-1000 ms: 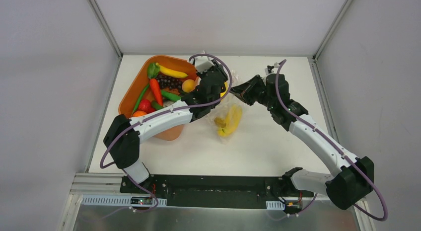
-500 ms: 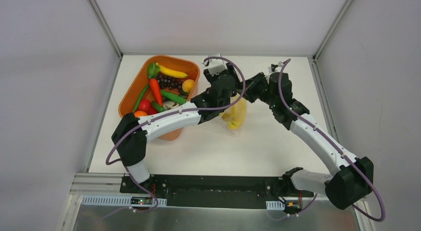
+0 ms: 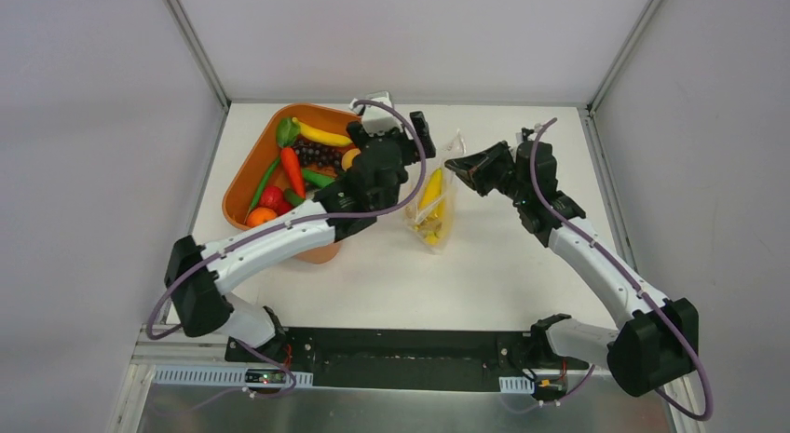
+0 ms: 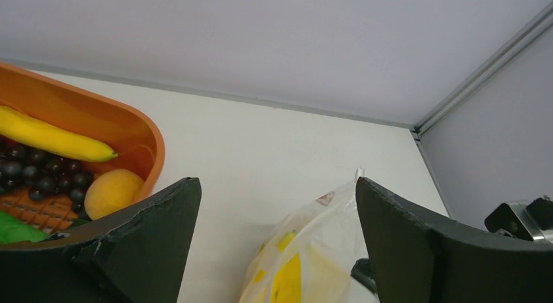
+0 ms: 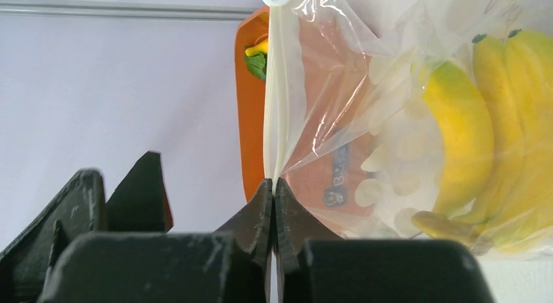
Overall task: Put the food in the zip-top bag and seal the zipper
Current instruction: Place the fake fruit in the zipper food storage bag, then pick up the fake vegetable from the bin.
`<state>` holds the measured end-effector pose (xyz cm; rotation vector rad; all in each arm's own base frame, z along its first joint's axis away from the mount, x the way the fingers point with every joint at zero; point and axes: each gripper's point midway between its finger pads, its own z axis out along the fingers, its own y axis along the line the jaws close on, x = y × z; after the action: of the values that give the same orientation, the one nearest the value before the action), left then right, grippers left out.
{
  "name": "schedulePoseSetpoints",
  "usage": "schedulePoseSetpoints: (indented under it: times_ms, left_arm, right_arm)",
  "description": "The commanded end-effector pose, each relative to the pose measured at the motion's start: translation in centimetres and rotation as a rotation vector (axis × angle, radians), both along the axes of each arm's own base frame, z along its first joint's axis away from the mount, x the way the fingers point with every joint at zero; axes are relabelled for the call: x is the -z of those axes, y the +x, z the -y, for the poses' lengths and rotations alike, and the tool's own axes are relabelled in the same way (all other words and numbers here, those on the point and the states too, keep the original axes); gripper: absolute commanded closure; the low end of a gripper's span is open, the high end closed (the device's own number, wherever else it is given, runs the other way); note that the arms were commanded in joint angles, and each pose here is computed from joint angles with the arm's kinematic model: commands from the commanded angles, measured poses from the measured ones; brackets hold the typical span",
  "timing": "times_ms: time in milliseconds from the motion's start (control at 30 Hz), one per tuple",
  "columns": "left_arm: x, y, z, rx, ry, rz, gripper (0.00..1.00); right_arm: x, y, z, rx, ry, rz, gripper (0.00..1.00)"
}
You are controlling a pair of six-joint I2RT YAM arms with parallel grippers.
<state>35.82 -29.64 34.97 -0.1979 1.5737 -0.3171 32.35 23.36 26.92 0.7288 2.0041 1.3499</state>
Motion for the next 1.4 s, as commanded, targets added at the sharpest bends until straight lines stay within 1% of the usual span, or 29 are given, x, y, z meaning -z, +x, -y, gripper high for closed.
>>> schedulePoseSetpoints:
  times_ms: [0,100,267,567,767,933,1000,1167,1267,1333,1367]
  left_arm:
    - [-0.9,-0.9,-2.8,0.078,0.064,-0.025,0.10]
    - [0.8,-0.2,-4.8,0.117,0.057,-0.114,0.08]
    - [3.7,1.3,-9.9,0.035,0.082,-0.244,0.01]
    - [9.9,2.8,-20.0,-0.224,0.117,-0.491,0.01]
    - [14.2,3.9,-24.3,-0.286,0.090,-0.678,0.01]
    - [17.8,3.8,-27.4,-0.387,0.115,-0.801,0.03]
    - [19.7,4.0,-28.1,-0.411,0.094,-0.847,0.05]
    - [23.0,5.8,-27.8,-0.345,0.008,-0.911,0.21]
    - [24.0,6.3,-27.6,-0.328,0.023,-0.944,0.32]
    - [24.5,6.3,-28.0,-0.353,0.034,-0.956,0.40]
    - [24.7,6.2,-28.1,-0.357,0.038,-0.960,0.42]
  right_arm:
    - [-2.3,-0.2,0.7,-0.009,0.018,0.090,1.00]
    - [-1.6,-0.3,1.0,-0.009,-0.016,0.082,1.00]
    - [-0.9,-0.3,1.0,-0.018,-0.032,0.076,1.00]
    - [-0.2,-0.3,0.6,-0.042,-0.039,0.056,1.00]
    - [0.0,-0.4,0.3,-0.063,-0.033,0.044,1.00]
    - [-0.1,-0.6,0.2,-0.073,-0.035,0.046,1.00]
    - [-0.2,-0.6,0.2,-0.073,-0.037,0.049,1.00]
    - [-0.4,-0.7,0.1,-0.082,-0.033,0.049,1.00]
    - [-0.5,-0.7,0.1,-0.087,-0.035,0.049,1.00]
    - [-0.6,-0.8,0.1,-0.087,-0.036,0.050,1.00]
    - [-0.6,-0.8,0.1,-0.087,-0.036,0.050,1.00]
